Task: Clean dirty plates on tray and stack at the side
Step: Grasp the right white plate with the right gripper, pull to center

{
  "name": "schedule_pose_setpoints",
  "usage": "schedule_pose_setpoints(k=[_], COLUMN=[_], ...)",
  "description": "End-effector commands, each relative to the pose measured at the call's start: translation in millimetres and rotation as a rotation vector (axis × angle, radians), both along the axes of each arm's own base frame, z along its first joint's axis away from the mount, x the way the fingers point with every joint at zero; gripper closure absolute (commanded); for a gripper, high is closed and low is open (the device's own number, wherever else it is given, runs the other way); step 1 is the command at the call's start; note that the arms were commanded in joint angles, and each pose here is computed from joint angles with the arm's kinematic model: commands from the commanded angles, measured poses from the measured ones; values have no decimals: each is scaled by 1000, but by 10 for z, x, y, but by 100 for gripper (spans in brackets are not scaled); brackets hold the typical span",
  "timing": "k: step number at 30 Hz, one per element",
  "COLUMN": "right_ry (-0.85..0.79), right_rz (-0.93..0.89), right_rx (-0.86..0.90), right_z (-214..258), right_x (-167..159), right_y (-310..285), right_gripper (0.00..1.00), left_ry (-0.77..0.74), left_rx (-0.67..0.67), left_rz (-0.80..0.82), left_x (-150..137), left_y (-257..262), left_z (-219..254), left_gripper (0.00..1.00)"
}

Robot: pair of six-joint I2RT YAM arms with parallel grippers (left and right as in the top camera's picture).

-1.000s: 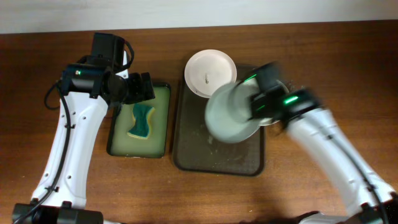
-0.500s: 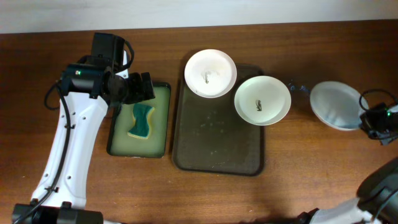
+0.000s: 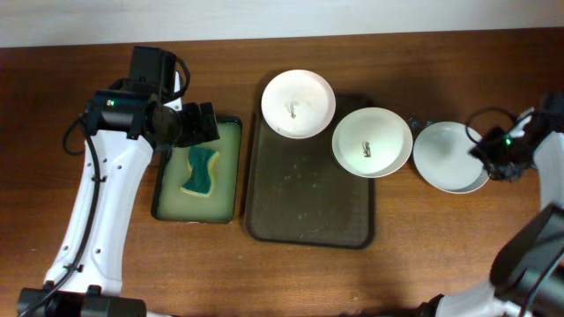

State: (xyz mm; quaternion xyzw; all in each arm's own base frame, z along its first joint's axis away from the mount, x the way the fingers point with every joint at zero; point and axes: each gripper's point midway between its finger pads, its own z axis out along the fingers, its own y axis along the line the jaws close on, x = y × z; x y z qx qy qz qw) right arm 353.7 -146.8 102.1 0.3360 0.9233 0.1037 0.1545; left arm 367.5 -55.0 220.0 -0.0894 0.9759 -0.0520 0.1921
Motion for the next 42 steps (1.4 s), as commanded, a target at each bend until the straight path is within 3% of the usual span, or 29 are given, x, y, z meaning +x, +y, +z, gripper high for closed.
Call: schedule_pose_setpoints(k=[1, 4, 7, 10, 19, 22, 25, 26, 27, 31, 37, 42], right_ry=[-135, -72, -2, 12, 15, 4, -11, -6, 0, 39, 73, 210], right_rz=[356, 504, 554, 568, 537, 547, 566, 562, 560, 539, 523, 551], right_rx=[-64, -167, -287, -288, -287, -256, -194, -190, -187, -164, -126, -76], right_z=[368, 136, -216, -505, -557, -557, -607, -632, -661, -557, -5, -188], right_x=[256, 370, 543, 673, 694, 692, 675, 666, 660, 528, 100, -283], right_y=[721, 1074, 1168, 1202, 1068, 1126, 1241, 1241, 1240, 1256, 1595, 2034], right_gripper=[53, 52, 52, 53, 58, 70, 72, 80, 94, 96, 96, 96], left_ry=[-19, -18, -18, -18, -18, -18, -18, -19, -18, -18, -19, -18], left_rx=[-6, -6, -6, -6, -6, -6, -6, -6, -6, -6, -6, -6], left_rz=[-8, -8, -8, -8, -8, -8, -8, -8, -8, -8, -8, -8], left_x=[1, 0, 0, 0, 0, 0, 0, 0, 0, 0, 1, 0], left_y=[-5, -5, -5, -5, -5, -5, -5, -5, -5, -5, -5, -5], left_z=[69, 68, 68, 68, 68, 68, 68, 69, 68, 68, 69, 68], left_gripper=[1, 1, 1, 1, 1, 0, 1, 1, 1, 0, 0, 0])
